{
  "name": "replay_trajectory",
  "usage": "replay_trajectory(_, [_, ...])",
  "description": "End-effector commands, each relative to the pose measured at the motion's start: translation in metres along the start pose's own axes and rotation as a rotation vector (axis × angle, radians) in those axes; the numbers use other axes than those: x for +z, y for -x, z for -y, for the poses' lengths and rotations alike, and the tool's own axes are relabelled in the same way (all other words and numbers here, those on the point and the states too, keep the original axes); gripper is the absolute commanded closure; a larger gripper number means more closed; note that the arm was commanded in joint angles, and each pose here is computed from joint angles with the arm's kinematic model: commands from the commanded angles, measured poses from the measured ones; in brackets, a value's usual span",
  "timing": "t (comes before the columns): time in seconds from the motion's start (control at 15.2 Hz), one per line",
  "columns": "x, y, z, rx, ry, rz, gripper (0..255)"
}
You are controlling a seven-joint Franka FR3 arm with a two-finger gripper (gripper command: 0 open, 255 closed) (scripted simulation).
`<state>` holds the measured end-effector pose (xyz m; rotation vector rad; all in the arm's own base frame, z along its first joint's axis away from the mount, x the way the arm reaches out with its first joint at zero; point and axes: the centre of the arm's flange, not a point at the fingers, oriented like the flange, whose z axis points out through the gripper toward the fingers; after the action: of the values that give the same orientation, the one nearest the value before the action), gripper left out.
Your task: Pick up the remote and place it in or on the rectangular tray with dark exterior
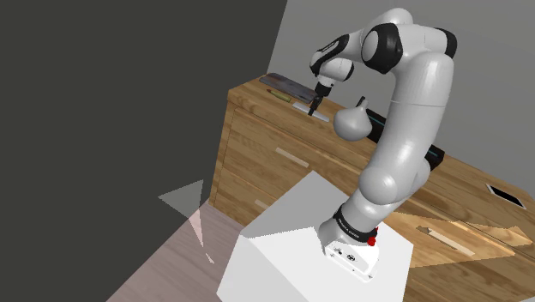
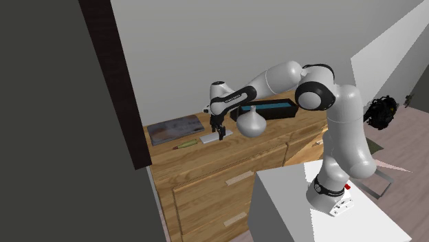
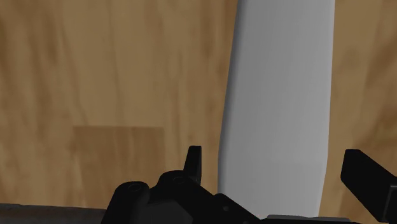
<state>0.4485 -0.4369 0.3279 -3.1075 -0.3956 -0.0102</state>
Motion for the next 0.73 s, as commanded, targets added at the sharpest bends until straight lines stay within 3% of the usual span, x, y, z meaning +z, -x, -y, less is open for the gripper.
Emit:
replay_trajectory(0.0, [0.0004, 0.0000, 0.0001, 0.000, 0.000, 0.000, 0])
replay_trajectory(0.2, [0.0004, 0.0000, 0.0001, 0.000, 0.000, 0.000, 0])
replay_trajectory(0.26, [0.0004, 0.0000, 0.0001, 0.000, 0.000, 0.000, 255])
replay_trajectory(0.66, [0.0003, -0.0001, 0.0001, 0.000, 0.000, 0.000, 255])
